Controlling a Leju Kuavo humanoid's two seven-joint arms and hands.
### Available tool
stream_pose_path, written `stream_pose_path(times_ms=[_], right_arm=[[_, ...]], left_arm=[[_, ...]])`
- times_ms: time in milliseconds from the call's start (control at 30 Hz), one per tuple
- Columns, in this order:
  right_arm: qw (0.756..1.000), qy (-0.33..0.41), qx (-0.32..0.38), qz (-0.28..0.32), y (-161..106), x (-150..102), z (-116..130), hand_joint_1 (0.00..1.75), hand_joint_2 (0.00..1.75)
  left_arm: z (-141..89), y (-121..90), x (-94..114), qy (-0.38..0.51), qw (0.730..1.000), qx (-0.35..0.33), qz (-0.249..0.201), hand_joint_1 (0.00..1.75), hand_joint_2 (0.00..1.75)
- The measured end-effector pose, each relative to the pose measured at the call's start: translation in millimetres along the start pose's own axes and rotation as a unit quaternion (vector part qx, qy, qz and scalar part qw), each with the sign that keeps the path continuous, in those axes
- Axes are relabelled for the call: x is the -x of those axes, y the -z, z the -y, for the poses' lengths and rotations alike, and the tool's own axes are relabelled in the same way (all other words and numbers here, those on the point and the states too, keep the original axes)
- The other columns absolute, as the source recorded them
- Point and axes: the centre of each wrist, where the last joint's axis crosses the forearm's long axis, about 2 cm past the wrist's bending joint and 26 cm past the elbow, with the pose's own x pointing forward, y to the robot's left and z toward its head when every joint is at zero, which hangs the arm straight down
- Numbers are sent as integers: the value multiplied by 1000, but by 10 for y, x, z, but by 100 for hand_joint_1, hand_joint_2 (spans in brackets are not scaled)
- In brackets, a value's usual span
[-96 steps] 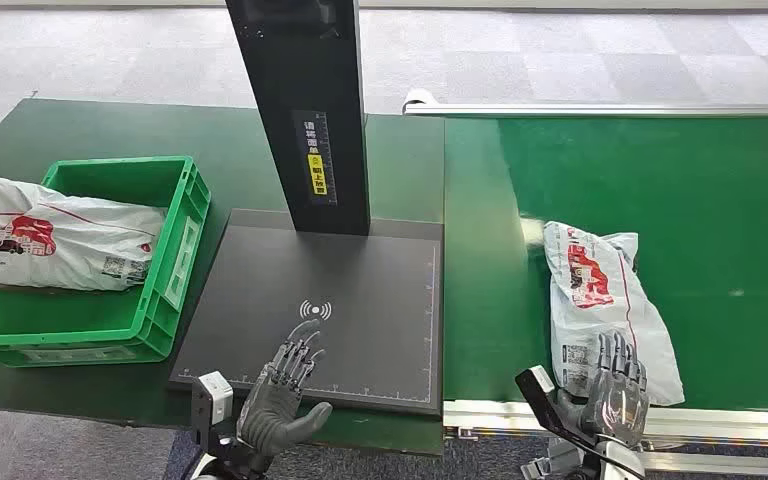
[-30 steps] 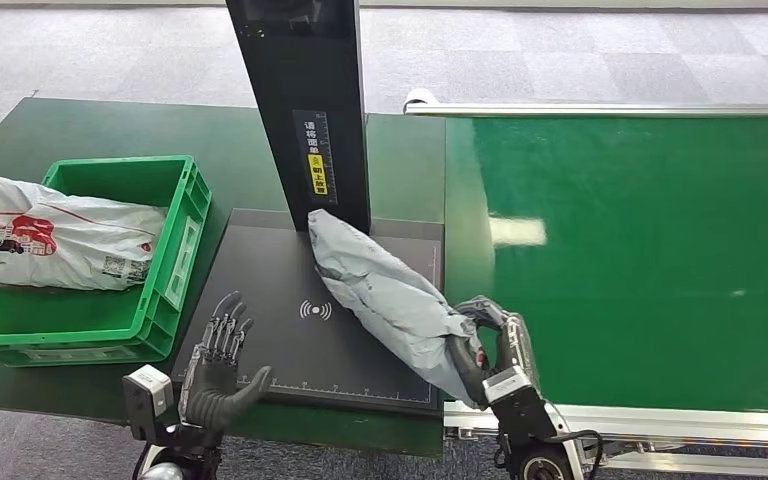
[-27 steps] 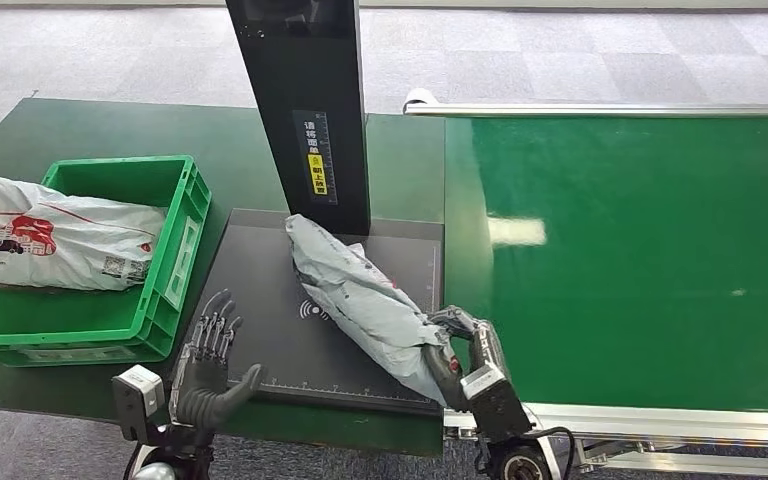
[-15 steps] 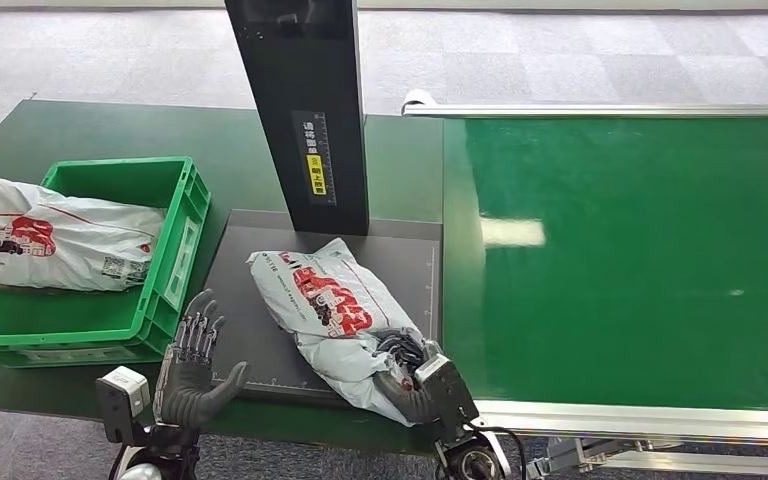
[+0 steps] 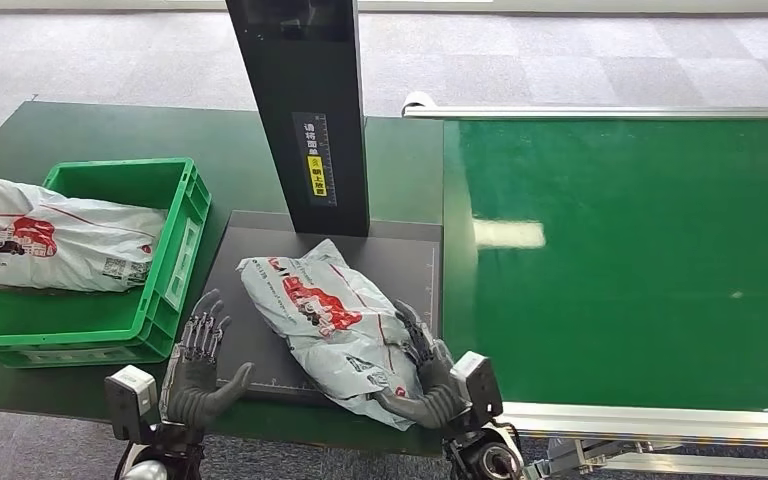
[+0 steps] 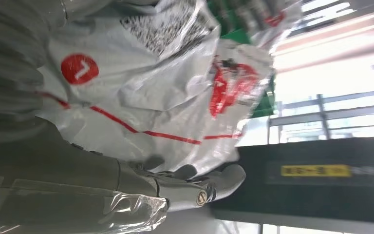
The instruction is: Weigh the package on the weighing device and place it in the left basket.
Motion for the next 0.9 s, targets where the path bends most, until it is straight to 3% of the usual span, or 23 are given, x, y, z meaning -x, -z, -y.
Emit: stream_pose_path(times_ms=[167,333,567,900], right_arm=[[993,55,18,105,-168,-267,131,0,175],[980,56,81,171,-399,-510,426,0,175],[970,21,186,154,-859,-499,823,0,175],[962,45,242,121,-1073,-306,869,0,175]], left_arm=[[-3,-14,20,4,1000,4,0,0,175],[-46,-32,13,18,1000,4,-2,0,175],[-97,-118,-81,65,998,23,-1,0,175],[-61,-159,-150,93,994,61,-6,0,175]])
